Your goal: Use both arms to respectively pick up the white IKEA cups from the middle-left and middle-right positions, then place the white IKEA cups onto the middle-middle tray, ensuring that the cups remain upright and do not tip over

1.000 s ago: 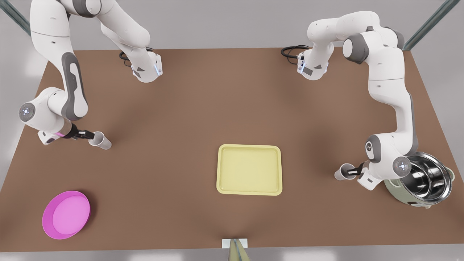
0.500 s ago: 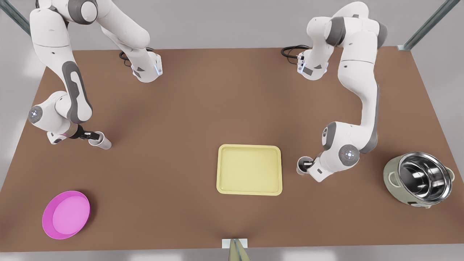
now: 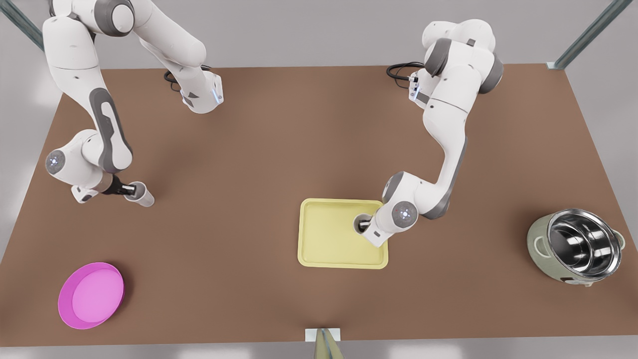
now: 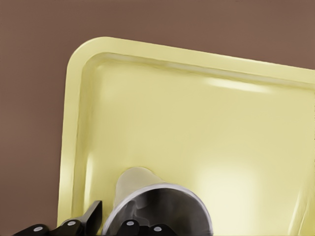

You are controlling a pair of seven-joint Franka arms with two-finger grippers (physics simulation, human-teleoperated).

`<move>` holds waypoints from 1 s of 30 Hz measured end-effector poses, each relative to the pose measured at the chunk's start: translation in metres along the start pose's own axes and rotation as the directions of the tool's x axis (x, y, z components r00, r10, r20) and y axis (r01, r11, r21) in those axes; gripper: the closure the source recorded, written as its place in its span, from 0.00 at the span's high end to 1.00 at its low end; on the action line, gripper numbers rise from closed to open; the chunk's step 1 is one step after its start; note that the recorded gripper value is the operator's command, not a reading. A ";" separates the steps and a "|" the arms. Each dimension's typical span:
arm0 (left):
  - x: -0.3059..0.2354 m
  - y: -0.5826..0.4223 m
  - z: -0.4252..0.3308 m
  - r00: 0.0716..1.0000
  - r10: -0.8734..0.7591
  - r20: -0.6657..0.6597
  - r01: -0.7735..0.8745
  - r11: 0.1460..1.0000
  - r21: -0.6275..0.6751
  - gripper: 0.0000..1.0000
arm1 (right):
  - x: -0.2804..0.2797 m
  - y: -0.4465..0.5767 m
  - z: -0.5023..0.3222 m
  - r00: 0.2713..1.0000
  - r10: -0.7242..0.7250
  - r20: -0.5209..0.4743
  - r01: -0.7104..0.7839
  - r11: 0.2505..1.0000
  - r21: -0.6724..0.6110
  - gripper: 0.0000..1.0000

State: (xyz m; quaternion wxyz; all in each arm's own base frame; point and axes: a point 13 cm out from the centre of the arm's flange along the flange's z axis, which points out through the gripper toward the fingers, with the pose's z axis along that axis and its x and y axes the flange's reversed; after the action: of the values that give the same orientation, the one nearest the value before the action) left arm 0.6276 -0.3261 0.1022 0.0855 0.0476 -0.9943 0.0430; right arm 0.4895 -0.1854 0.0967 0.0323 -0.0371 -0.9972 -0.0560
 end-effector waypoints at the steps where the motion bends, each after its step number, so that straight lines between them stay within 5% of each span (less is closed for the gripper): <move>1: -0.003 0.001 -0.001 1.000 -0.020 0.006 0.020 1.000 0.006 0.91 | -0.005 0.006 -0.003 1.000 -0.013 0.007 0.013 1.000 -0.001 0.21; 4: -0.008 0.001 -0.003 0.997 -0.070 0.014 0.069 0.997 0.033 1.00 | -0.047 0.068 -0.038 0.992 -0.100 0.076 0.103 0.994 -0.030 0.21; 12: 0.011 0.015 0.004 0.989 -0.137 -0.048 0.136 0.990 -0.039 1.00 | -0.109 0.370 -0.055 0.906 -0.394 0.153 0.412 0.904 -0.112 0.21; 30: 0.029 0.033 -0.017 0.956 -0.259 -0.140 0.252 0.965 -0.069 1.00 | -0.057 0.567 0.013 0.942 -0.284 0.177 0.310 0.940 -0.142 0.21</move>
State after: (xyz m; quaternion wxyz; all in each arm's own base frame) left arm 0.5981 -0.2942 0.1212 0.1649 0.1702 -0.9715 0.0097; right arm 0.5892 0.3742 0.1422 -0.0567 0.1075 -0.9826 -0.1408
